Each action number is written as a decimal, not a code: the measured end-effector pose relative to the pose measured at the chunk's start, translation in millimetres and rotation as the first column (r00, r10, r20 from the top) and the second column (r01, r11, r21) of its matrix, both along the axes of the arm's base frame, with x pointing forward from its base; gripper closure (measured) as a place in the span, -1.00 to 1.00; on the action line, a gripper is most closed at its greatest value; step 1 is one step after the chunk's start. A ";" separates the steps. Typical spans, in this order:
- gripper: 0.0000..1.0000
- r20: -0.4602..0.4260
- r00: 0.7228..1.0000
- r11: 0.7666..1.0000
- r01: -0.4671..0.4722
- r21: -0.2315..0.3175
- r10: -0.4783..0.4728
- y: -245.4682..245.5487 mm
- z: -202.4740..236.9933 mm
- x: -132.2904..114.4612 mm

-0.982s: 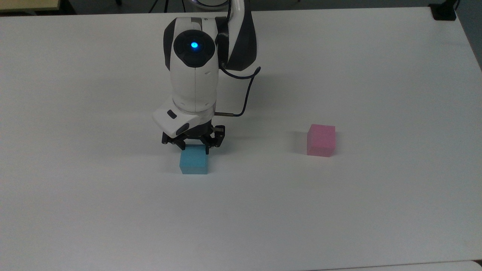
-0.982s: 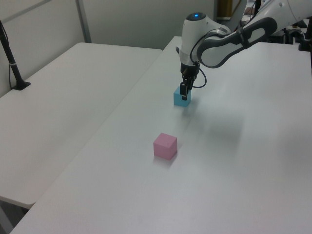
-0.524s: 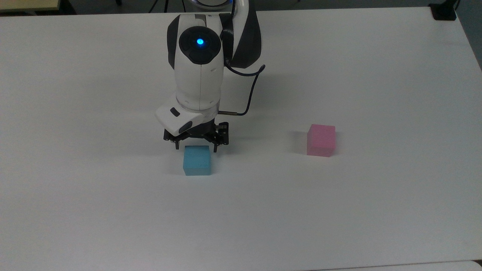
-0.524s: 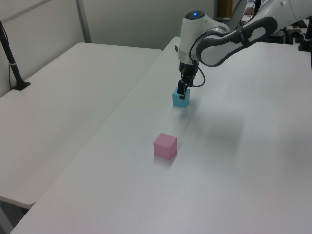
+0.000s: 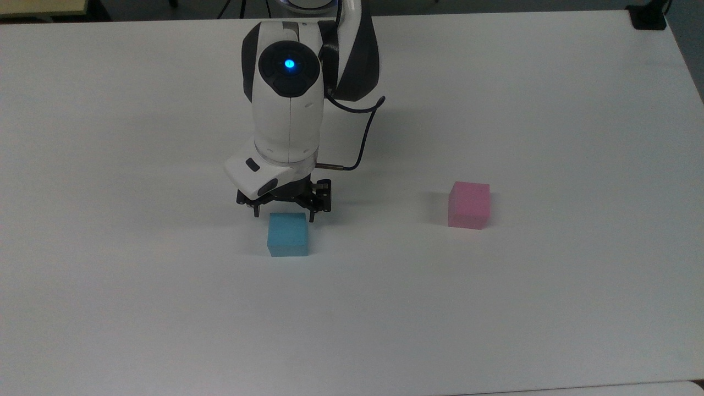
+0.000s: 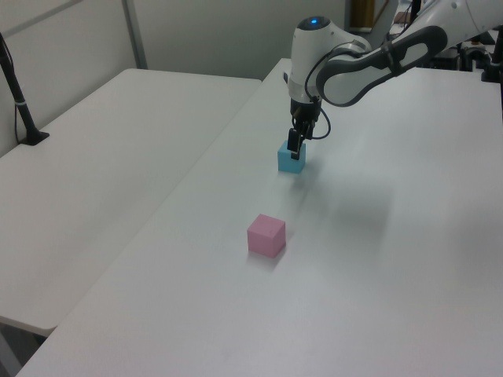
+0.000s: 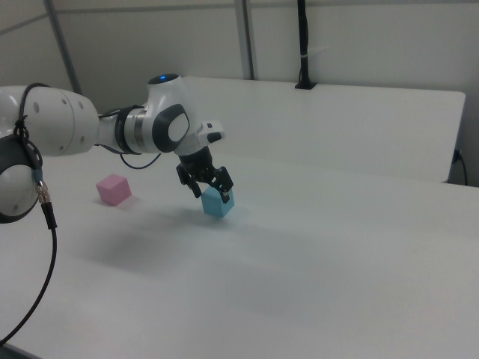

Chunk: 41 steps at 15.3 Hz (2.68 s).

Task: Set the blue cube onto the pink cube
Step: 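Close the gripper on the light-blue cube and lift it, then carry the held blue cube over the pink cube and lower it, then open the gripper to release the blue cube and raise it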

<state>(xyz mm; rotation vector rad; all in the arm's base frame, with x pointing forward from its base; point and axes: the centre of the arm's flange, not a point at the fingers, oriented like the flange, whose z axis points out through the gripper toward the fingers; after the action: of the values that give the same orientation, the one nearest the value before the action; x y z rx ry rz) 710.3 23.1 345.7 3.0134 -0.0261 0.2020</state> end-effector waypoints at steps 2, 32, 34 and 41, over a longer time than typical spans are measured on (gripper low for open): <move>-0.99 0.002 1.000 1.000 0.013 0.003 -0.013 0.3 -7.5 1.3; -0.37 0.090 0.987 0.988 -0.141 0.069 0.135 305.2 58.6 -67.1; -0.66 0.079 0.987 0.988 -0.141 0.063 0.136 305.3 50.1 -66.4; -1.00 0.096 0.987 0.989 -0.135 0.064 0.129 302.4 86.1 -68.1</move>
<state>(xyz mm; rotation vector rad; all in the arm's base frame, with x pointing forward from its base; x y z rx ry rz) 642.3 325.5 431.8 3.0750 0.1625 0.3590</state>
